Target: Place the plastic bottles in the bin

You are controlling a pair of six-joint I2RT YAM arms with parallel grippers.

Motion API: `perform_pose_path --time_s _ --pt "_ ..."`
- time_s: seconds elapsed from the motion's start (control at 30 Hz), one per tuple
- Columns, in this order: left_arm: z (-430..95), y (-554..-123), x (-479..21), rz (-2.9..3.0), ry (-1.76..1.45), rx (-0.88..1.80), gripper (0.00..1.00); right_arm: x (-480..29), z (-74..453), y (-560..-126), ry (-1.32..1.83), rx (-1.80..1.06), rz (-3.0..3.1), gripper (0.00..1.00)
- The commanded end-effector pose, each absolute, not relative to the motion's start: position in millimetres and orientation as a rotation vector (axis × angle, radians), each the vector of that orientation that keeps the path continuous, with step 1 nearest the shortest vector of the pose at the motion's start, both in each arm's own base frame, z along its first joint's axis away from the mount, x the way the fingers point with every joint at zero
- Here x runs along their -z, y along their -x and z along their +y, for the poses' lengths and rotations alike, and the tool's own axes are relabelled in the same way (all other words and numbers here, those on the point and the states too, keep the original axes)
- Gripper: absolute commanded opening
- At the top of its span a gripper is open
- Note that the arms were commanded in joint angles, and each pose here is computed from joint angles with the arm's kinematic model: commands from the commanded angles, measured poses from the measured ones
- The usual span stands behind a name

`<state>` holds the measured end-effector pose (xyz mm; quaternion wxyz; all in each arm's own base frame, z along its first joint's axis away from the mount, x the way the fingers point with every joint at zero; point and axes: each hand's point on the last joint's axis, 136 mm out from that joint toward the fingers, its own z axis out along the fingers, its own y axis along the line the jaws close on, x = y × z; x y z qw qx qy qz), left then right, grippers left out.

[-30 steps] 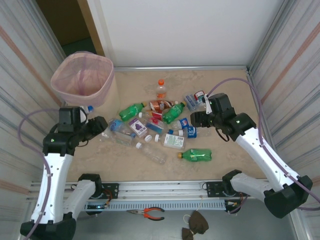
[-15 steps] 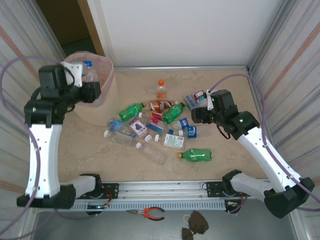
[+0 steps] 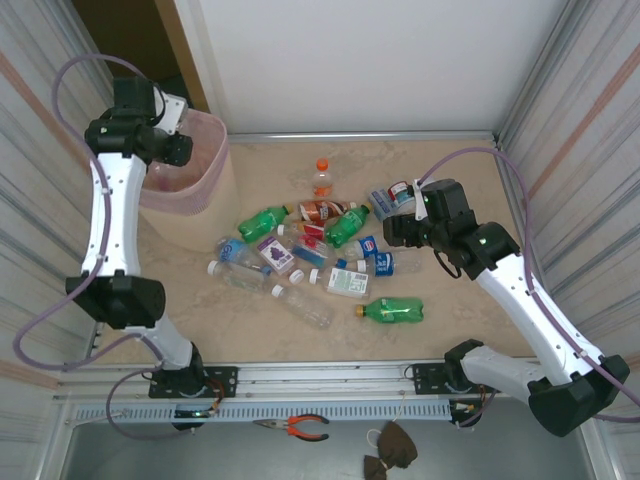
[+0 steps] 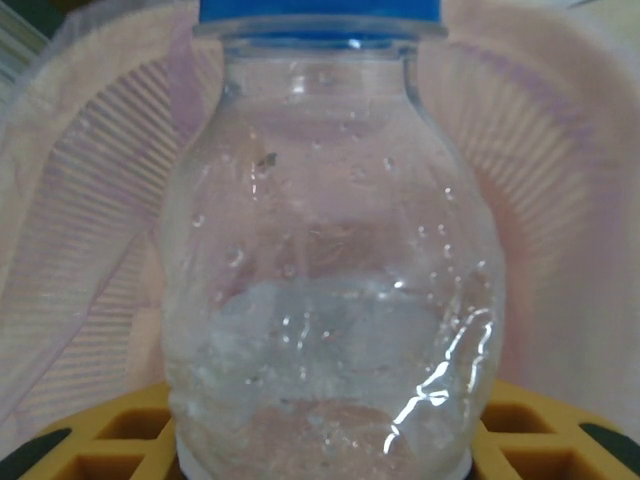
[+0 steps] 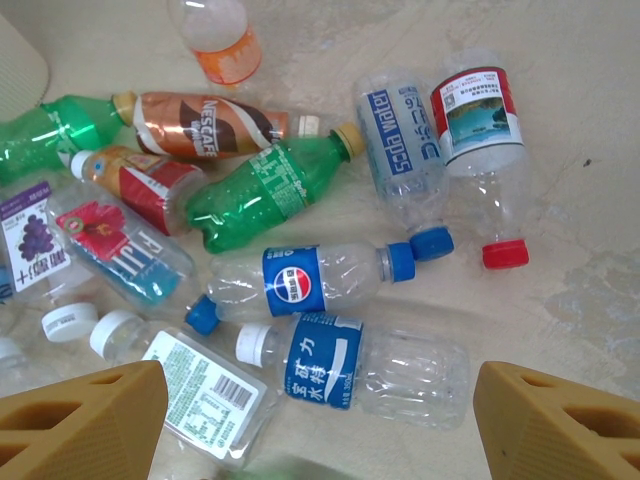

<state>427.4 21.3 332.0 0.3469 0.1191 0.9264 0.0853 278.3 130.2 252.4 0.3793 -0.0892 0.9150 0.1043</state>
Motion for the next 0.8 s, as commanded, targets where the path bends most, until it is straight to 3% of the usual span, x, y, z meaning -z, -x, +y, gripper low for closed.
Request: perform_pose_path --time_s 0.0,0.4,0.77 --pt "31.9 -434.6 -317.4 2.447 -0.353 -0.286 0.43 -263.1 128.9 -275.7 0.224 -0.260 2.316 0.79" --pt "78.8 -442.4 -216.3 2.738 -0.174 -0.219 0.43 -251.6 131.3 -277.4 0.238 -0.257 2.330 0.80" --pt "88.3 -415.7 -154.5 2.957 -0.079 -0.211 0.45 -244.9 133.8 -279.9 0.250 -0.256 2.338 0.80"
